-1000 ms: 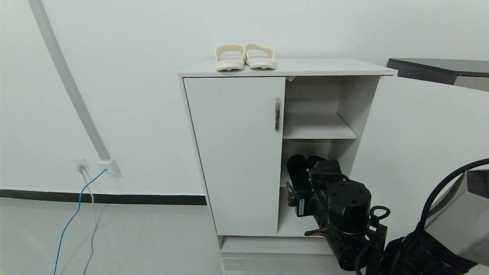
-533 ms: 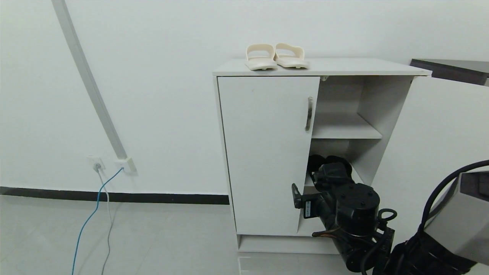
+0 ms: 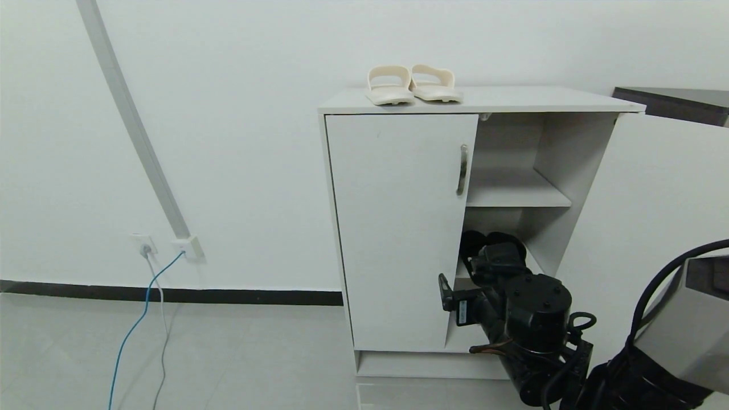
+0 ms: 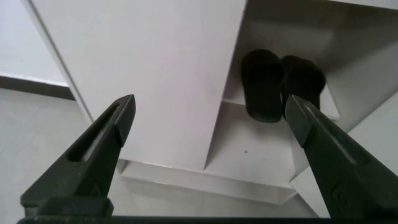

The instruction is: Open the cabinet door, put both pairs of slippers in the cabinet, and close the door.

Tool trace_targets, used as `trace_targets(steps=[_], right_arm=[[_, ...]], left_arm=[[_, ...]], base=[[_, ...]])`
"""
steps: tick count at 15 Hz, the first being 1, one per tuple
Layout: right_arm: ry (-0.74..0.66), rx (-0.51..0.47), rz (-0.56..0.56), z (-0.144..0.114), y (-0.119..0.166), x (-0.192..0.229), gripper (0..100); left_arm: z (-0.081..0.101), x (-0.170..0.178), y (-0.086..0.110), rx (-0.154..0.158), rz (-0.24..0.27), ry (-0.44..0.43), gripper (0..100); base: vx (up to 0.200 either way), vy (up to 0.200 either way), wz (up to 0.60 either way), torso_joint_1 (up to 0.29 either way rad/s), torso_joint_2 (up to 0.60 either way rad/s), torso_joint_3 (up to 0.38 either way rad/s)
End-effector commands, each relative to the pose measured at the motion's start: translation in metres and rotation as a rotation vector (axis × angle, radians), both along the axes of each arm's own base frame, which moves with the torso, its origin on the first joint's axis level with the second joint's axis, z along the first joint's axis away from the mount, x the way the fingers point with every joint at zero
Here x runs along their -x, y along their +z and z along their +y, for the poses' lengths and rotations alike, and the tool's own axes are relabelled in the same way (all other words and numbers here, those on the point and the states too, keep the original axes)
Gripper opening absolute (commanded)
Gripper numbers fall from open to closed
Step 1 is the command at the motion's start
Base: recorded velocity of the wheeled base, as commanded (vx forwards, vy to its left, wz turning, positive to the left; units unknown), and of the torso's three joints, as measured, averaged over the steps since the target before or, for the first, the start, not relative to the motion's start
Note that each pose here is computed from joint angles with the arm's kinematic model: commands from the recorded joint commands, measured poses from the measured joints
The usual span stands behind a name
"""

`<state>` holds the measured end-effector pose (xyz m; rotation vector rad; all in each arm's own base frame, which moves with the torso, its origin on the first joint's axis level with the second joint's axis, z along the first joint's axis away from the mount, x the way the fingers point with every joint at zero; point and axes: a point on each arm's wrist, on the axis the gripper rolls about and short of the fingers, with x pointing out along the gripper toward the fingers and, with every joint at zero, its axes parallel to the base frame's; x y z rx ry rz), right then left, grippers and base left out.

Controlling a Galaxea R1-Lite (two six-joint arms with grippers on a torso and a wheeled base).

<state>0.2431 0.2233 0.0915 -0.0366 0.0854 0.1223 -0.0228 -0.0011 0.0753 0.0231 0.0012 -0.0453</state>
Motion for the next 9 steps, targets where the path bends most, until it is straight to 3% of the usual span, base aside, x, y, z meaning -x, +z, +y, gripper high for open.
trace_targets(steps=[1,5,9], right_arm=[[-0.001,0.003,0.003,-0.0001,-0.0011,-0.0002,100],[-0.001,0.003,0.003,-0.0001,-0.0011,-0.0002,100],[0.000,0.004,0.004,0.0003,-0.0016,0.0000,100]], left_arm=[[0.0000,-0.0001,0.0001,0.000,0.001,0.001,0],[0.0000,0.0000,0.0000,0.000,0.000,0.001,0],[0.0000,-0.0001,0.0001,0.000,0.001,0.001,0]], base=[[0.000,0.000,0.00,0.000,0.00,0.000],[0.000,0.000,0.00,0.000,0.00,0.000],[0.000,0.000,0.00,0.032,-0.30,-0.264]])
